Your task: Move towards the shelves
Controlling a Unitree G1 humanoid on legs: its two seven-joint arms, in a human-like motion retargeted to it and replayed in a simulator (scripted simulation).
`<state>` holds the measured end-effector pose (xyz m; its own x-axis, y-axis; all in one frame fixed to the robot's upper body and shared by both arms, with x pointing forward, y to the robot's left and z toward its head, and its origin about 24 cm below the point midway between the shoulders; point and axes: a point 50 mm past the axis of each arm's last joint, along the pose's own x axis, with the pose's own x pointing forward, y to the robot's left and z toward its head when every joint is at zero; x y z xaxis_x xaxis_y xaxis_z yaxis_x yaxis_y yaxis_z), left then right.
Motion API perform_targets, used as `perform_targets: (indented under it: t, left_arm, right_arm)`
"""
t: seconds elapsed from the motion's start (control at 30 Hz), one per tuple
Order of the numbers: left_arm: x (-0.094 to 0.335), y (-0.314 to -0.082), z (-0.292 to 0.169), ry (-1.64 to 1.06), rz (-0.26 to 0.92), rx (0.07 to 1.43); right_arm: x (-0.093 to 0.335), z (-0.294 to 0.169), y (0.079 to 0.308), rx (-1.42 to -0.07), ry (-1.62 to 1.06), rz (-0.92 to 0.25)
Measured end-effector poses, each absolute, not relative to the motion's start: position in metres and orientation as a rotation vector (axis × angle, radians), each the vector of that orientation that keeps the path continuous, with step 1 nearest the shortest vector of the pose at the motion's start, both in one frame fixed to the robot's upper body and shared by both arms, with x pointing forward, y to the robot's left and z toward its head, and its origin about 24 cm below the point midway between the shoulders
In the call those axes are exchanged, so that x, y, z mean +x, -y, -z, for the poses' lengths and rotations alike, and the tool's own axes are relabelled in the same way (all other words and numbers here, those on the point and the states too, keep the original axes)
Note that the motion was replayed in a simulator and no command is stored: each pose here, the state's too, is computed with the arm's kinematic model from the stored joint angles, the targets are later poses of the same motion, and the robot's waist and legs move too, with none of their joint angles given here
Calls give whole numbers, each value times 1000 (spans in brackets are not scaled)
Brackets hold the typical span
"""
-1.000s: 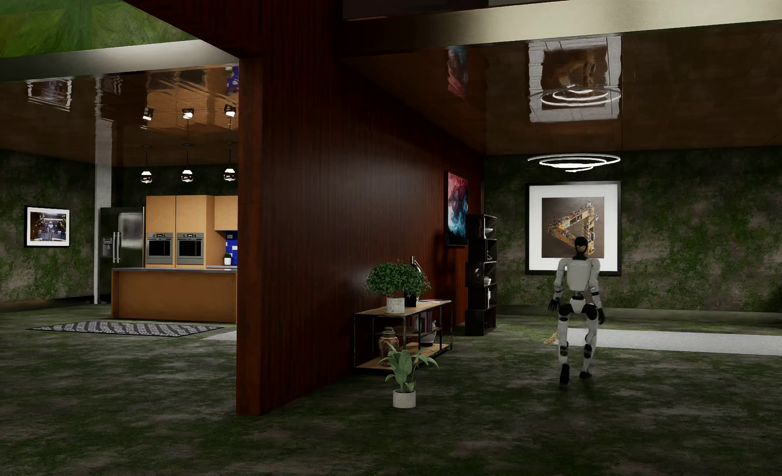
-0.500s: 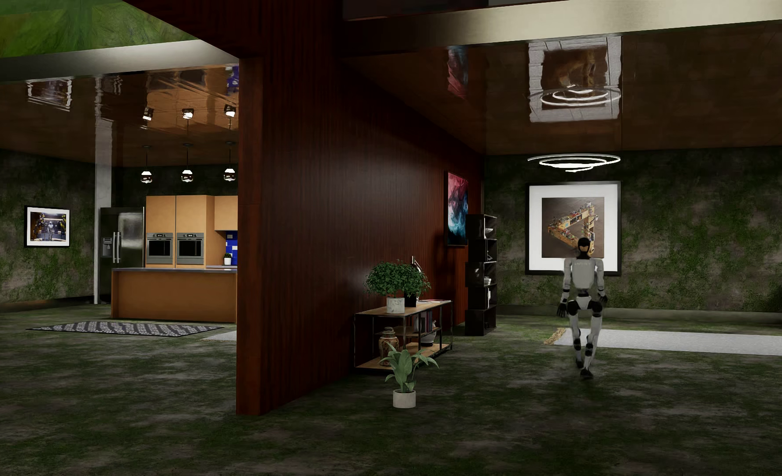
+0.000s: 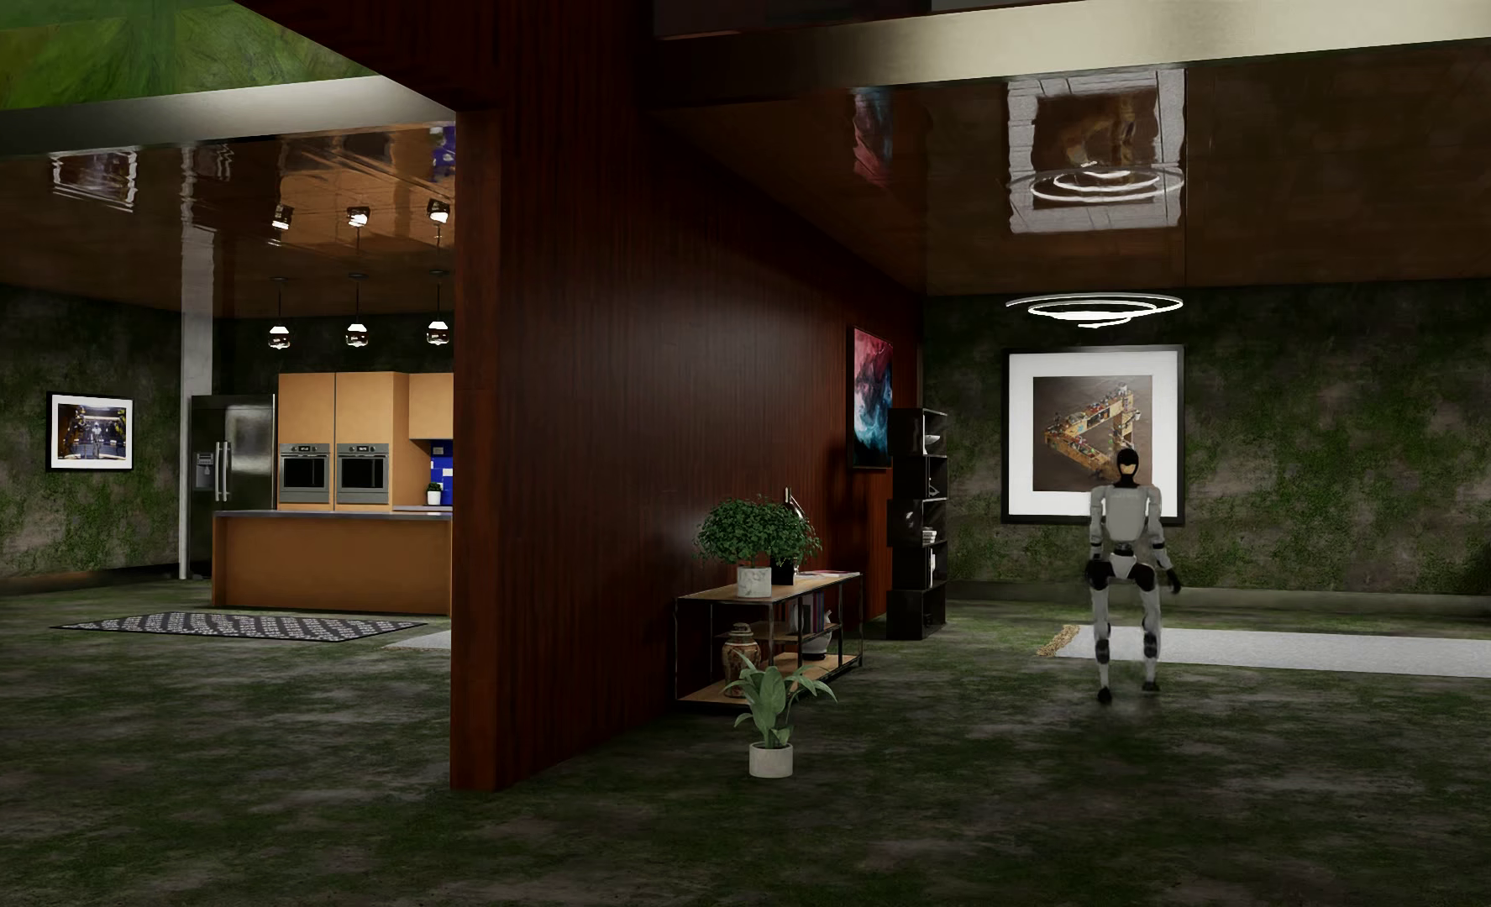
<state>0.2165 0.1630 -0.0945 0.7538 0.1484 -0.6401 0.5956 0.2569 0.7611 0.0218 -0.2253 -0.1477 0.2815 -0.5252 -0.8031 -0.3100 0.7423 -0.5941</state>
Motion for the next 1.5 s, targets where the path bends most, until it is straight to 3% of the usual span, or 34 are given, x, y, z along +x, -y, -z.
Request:
perform_targets:
  t: [0.07,0.13,0.2,0.3,0.4,0.47,0.53,0.67,0.77,0.83,0.93,1.0,1.1,1.17,1.33,1.5]
  left_arm:
    - [239,-160,75,-591,268,1284]
    - [243,-162,70,-566,265,1349]
    - [231,-169,79,-614,313,1430]
    - [184,-193,111,-878,348,1402]
    - [124,-203,141,-1191,422,1273]
    - [90,-197,151,-1271,532,1286]
    - [68,-192,154,-1309,557,1240]
    - [57,-201,152,-1334,488,1182]
    - [72,-214,146,-1299,493,1202]
    - [84,-222,141,-1273,457,1213]
    - [88,-223,137,-1264,280,1175]
    - [94,-210,141,-1243,216,1116]
    - [132,-184,137,-1049,202,1278]
    - [169,-163,123,-848,164,1284]
    - [245,-137,67,-389,189,1393]
    - [243,-162,70,-561,320,1314]
  right_arm:
    - [-2,150,219,-716,-1407,193]
    - [-16,154,209,-666,-1497,139]
    - [-18,157,202,-683,-1531,66]
    - [1,158,194,-648,-1462,121]
    - [59,157,196,-764,-1318,46]
    - [118,145,200,-850,-1143,16]
    - [181,120,195,-908,-919,3]
    - [274,46,173,-1010,-442,33]
    - [296,8,165,-1015,-227,94]
    - [287,13,168,-1018,-239,94]
    - [247,66,171,-1087,-497,-46]
    - [196,113,185,-1068,-849,-175]
    - [105,153,209,-892,-1328,-281]
    - [56,159,219,-839,-1429,-305]
    - [-30,156,208,-666,-1538,-193]
    - [-26,159,191,-651,-1531,-341]
